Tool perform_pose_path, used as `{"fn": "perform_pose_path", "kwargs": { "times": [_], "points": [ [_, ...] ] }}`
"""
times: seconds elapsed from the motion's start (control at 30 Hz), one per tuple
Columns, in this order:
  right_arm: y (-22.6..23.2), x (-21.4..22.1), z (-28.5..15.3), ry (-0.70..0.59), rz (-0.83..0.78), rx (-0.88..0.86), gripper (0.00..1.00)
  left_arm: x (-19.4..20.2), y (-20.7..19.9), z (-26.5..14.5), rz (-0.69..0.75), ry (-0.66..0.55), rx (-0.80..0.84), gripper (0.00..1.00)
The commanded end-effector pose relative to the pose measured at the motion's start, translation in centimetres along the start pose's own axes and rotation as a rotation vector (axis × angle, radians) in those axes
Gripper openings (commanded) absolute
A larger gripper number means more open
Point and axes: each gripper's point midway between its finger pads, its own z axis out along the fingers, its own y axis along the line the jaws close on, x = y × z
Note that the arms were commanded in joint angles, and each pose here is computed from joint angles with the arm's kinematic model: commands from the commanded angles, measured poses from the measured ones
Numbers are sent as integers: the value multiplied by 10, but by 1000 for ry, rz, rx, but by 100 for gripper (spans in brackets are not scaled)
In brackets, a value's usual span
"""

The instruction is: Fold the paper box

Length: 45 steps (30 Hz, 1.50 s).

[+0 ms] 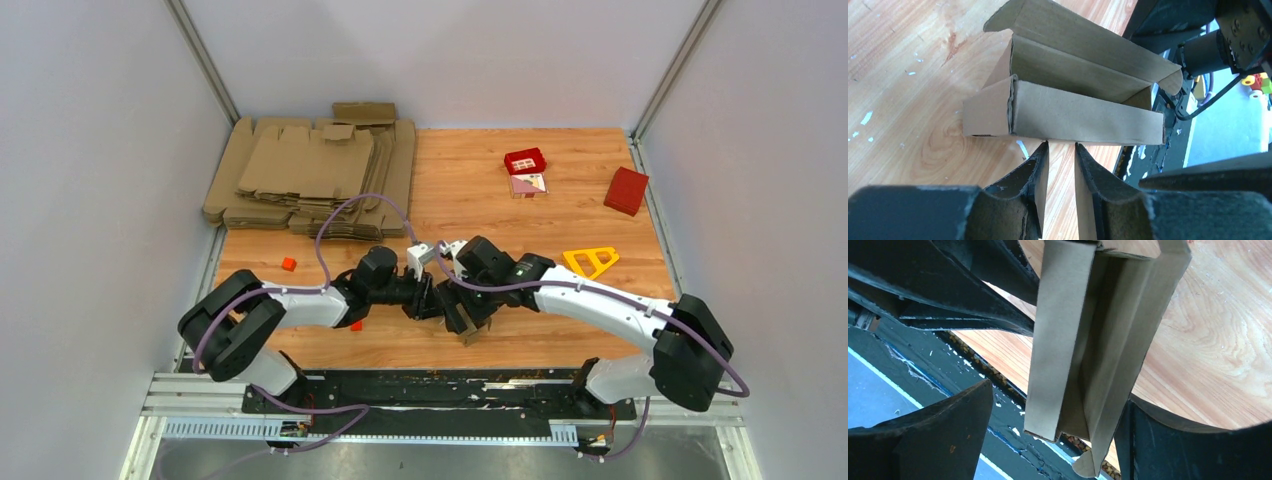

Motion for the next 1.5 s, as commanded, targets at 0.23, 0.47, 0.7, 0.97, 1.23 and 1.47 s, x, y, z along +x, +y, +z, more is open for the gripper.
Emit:
{"fn": "perform_pose_path", "kwargs": {
  "times": [0.23,0.47,0.7,0.97,1.23,1.47],
  "points": [
    [-23,-10,-2,-14,8,284,47,-28,-15,14,15,-78,87,33],
    [-32,-7,-5,-43,-6,311,17,-34,-10,-5,75,-116,-4,33],
    [-6,-5,-11,-60,-76,131,17,-62,-10,-54,219,-281,-162,50],
    [24,7,-11,-6,-147,-65,16,-69,-1,-72,245,-336,-245,68],
    [33,11,-14,-21,-176,-126,16,-63,-1,-62,233,-310,-211,72],
    [34,14,-12,1,-187,-119,15,-60,-12,-51,245,-270,-124,49]
  ]
}}
